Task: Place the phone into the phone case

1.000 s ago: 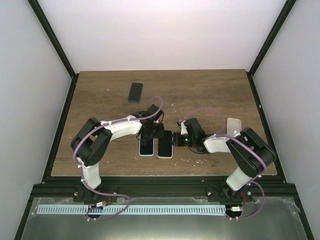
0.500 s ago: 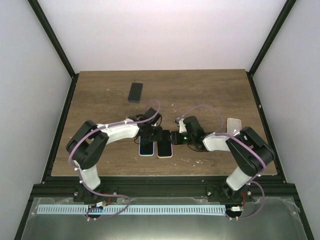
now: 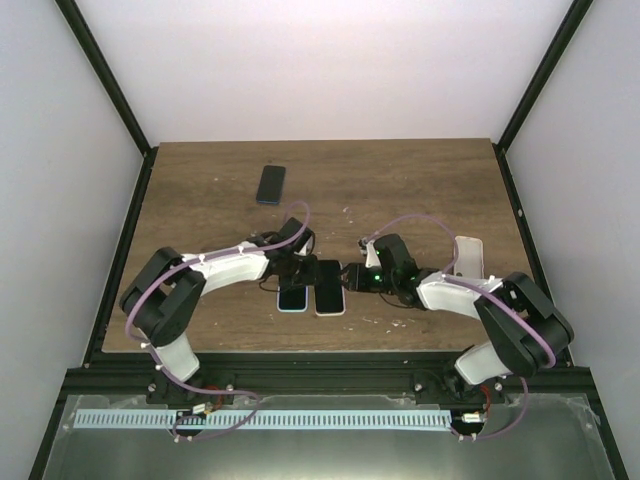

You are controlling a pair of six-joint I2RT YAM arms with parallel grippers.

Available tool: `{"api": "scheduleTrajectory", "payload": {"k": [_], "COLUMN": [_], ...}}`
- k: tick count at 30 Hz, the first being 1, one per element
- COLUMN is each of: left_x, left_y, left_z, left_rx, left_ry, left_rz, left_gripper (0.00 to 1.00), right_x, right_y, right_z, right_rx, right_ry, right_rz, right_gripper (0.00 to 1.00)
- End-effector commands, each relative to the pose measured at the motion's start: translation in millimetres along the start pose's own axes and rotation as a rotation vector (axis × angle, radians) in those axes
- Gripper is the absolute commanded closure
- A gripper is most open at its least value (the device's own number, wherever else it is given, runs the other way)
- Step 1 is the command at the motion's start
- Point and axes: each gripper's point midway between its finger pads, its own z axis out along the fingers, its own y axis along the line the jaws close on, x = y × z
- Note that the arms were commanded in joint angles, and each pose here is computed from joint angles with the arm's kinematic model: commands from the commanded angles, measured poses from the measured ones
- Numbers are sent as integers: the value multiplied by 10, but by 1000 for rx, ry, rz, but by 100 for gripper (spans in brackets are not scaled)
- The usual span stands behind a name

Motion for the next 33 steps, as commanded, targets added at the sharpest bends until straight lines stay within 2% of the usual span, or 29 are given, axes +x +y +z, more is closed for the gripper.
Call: {"api": "scheduleTrajectory", "payload": {"k": [1, 8, 11, 14, 19, 23, 26, 33], "left_x": [15, 105, 179, 225, 287, 382, 431, 506], "left_y": [-23, -35, -65, -27, 230, 306, 284, 330], "left_z": [88, 267, 344, 364, 316, 253, 232, 268], "left_rx": [30, 70, 75, 53, -45, 21, 49, 57], "left_ry": [12, 55, 86, 105, 119, 126, 135, 154], "left_rz": [6, -8, 3, 0, -25, -96, -97, -100], "left_gripper": [64, 75, 85, 90, 88, 81, 77, 78], "right_x": [169, 242, 167, 179, 153, 88, 68, 8], "right_y": [-65, -114, -90, -75, 116, 319, 422, 559], "right_z": [47, 254, 290, 330, 210, 135, 89, 1], "right_rx": [-3, -38, -48, -56, -158, -259, -318, -387], "right_ry": [45, 80, 56, 79, 51, 32, 27, 1], "right_rz": [63, 70, 43, 44, 81, 123, 156, 167], "right_gripper": [59, 65, 67, 68, 63, 62, 62, 62]}}
